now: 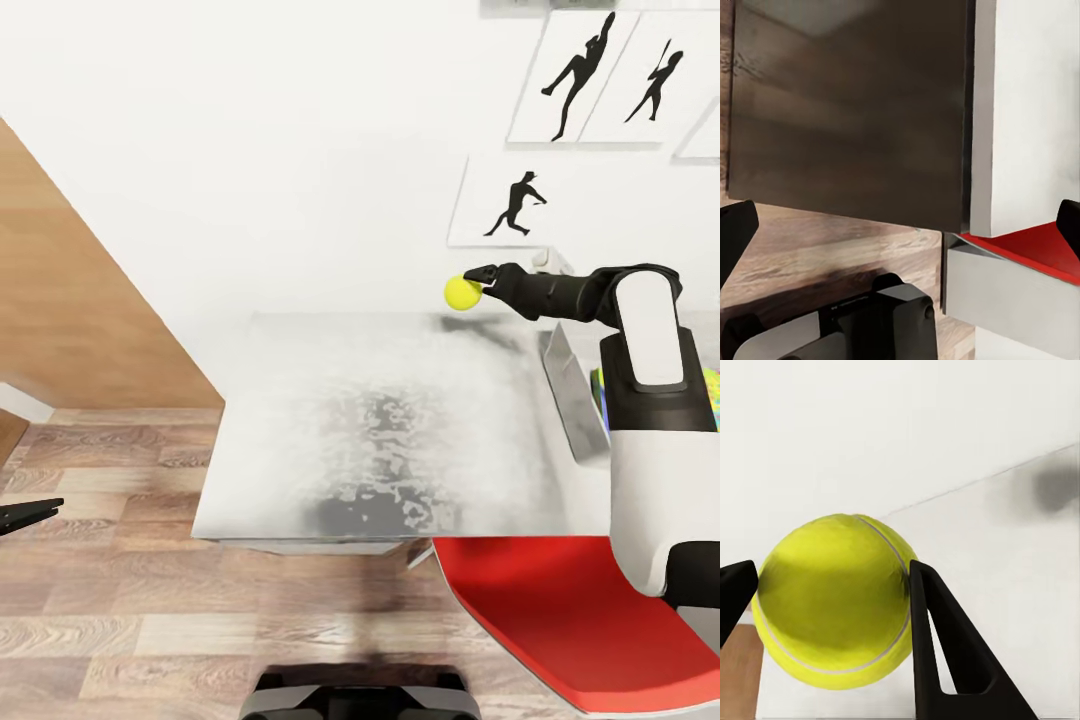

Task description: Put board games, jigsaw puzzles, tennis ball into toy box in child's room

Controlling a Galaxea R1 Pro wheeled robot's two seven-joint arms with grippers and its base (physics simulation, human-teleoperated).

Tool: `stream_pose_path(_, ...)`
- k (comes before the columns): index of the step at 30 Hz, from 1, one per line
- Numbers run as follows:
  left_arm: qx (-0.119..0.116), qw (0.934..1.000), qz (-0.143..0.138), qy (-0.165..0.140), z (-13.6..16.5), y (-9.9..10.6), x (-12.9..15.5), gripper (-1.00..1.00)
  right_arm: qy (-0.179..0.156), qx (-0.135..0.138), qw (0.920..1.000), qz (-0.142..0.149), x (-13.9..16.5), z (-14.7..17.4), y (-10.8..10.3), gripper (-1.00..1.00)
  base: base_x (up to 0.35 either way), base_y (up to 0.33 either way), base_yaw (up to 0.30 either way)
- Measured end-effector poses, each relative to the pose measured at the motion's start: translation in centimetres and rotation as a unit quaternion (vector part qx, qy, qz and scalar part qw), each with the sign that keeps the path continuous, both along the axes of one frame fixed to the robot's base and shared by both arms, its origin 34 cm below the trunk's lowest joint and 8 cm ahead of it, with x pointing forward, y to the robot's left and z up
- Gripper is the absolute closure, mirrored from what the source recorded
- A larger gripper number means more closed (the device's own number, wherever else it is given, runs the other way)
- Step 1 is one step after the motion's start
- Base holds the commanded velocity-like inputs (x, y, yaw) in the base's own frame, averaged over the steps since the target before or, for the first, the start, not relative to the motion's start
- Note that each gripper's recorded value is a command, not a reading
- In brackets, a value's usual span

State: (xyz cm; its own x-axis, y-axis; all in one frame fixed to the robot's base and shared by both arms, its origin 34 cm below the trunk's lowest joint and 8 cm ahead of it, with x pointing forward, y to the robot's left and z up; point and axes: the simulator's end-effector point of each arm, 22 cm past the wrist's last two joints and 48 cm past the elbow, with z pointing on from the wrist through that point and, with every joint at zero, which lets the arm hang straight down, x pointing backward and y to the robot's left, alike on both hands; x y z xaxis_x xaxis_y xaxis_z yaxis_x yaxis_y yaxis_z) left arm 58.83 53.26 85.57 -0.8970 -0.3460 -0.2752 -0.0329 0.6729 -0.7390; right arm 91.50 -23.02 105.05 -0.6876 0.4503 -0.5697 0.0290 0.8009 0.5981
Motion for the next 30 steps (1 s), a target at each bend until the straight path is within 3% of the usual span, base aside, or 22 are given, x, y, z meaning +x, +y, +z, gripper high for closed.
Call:
stream_pose_path(17, 0.002, 0.9999, 0.001, -0.014, 1.5, 0.3, 0.3, -1.0, -0.035, -0.006, 0.9994, 0.002, -0.7, 3.5, 0.1, 1.0, 0.0, 0.0, -0.01)
stream_pose_path(30, 0.003, 0.9997, 0.001, -0.025, 2.5, 0.3, 0.6, -1.0, -0.044, -0.026, 0.9986, -0.009, -0.9, 5.0, -1.9, 1.0, 0.0, 0.0, -0.132)
